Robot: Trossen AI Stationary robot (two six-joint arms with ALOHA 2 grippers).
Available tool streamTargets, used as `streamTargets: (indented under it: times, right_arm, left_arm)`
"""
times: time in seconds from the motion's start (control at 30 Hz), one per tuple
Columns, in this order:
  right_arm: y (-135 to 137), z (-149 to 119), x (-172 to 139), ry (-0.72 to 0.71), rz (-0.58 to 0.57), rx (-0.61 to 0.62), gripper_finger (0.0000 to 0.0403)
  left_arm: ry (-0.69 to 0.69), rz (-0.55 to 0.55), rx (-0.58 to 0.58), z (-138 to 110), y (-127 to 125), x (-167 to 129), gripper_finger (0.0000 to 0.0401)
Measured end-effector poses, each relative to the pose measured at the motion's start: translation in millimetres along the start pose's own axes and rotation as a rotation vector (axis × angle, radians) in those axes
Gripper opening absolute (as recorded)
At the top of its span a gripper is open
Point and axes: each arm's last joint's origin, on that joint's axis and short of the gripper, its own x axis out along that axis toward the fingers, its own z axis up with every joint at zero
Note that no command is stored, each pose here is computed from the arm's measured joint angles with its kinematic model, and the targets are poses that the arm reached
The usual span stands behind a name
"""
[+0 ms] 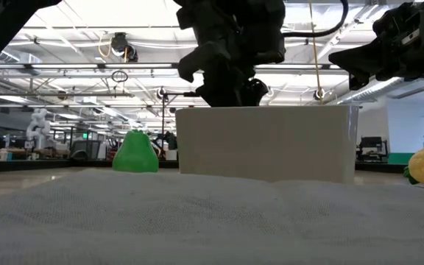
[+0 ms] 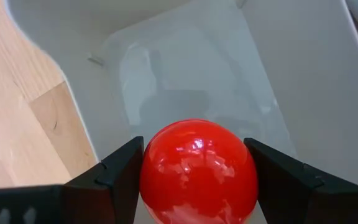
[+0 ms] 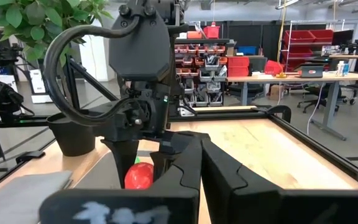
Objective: Pick and placing Produce into tupperware
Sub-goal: Put the red tomato into the gray bin
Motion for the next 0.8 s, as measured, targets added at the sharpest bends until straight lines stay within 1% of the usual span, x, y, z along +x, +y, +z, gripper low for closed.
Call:
streamTargets:
  times: [0.1, 0.2, 0.5, 0.67, 0.8]
  right_arm:
    - [0.0, 0.0, 0.0, 0.000, 0.000, 0.000, 0.0000]
    - [0.0, 0.0, 0.0, 0.001, 0.000, 0.000, 0.0000]
    - [0.0, -0.1, 0.0, 0.002, 0.000, 0.000, 0.0000]
    - [0.0, -0.1, 0.0, 0.002, 0.000, 0.000, 0.0000]
    - [0.0, -0.1, 0.0, 0.001, 0.000, 0.000, 0.0000]
  left_arm:
    - [0.019, -0.011, 0.037, -3.1, -0.3, 7.3, 0.0246]
    - [0.032, -0.018, 0.041, -6.1, -0.2, 16.0, 0.0246]
    - [0.040, -0.020, 0.041, -6.7, -0.5, 18.0, 0.0246]
    - [0.058, -0.033, 0.105, -12.0, -1.9, 23.0, 0.0246]
    - [0.061, -0.024, 0.119, -14.2, -2.1, 26.5, 0.0246]
